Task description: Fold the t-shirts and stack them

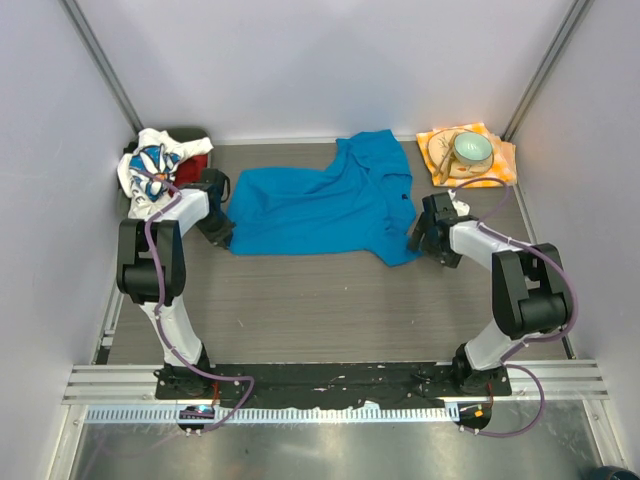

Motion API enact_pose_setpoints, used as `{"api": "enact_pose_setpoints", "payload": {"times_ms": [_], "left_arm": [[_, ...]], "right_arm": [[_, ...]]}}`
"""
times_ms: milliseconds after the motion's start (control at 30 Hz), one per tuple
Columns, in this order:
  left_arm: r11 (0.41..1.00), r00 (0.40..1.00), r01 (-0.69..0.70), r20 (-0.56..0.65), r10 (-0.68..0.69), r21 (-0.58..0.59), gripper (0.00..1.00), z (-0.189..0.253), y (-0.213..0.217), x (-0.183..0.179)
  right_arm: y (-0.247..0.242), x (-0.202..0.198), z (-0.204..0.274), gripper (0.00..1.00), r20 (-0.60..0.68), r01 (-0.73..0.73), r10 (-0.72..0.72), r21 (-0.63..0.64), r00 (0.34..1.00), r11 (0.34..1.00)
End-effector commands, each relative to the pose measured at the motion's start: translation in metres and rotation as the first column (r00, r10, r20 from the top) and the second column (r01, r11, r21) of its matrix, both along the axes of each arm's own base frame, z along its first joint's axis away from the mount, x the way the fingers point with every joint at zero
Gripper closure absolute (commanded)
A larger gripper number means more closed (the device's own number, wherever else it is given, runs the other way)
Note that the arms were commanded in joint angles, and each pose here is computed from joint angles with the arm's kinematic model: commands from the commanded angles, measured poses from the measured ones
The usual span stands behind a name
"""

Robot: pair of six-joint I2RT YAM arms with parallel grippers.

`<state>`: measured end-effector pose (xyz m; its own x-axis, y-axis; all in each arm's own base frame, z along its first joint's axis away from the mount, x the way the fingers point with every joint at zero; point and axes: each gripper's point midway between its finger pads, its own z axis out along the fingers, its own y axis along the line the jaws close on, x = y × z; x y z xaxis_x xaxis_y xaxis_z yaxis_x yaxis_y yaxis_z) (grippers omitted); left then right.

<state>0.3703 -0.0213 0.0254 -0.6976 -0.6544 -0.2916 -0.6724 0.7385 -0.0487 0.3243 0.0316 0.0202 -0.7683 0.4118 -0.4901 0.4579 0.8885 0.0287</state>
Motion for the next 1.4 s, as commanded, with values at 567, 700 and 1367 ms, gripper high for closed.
{"api": "enact_pose_setpoints", "payload": {"times_ms": [567, 700, 1367], "left_arm": [[1.000, 0.999, -0.002, 0.045, 0.001, 0.011, 1.00, 0.019, 0.005, 0.004], [1.000, 0.998, -0.004, 0.057, 0.003, 0.018, 1.00, 0.026, 0.007, 0.002], [0.998, 0.729, 0.068, 0.682, -0.059, 0.014, 1.00, 0.301, 0.001, 0.034]], "right_arm": [[0.013, 0.031, -0.012, 0.88, 0.024, -0.012, 0.010, 0.049, 1.000, 0.999], [0.012, 0.033, -0.006, 0.99, 0.031, -0.007, 0.006, 0.038, 1.000, 0.999], [0.104, 0.065, 0.383, 0.99, 0.800, -0.421, 0.299, -0.065, 0.520, 0.905]]}}
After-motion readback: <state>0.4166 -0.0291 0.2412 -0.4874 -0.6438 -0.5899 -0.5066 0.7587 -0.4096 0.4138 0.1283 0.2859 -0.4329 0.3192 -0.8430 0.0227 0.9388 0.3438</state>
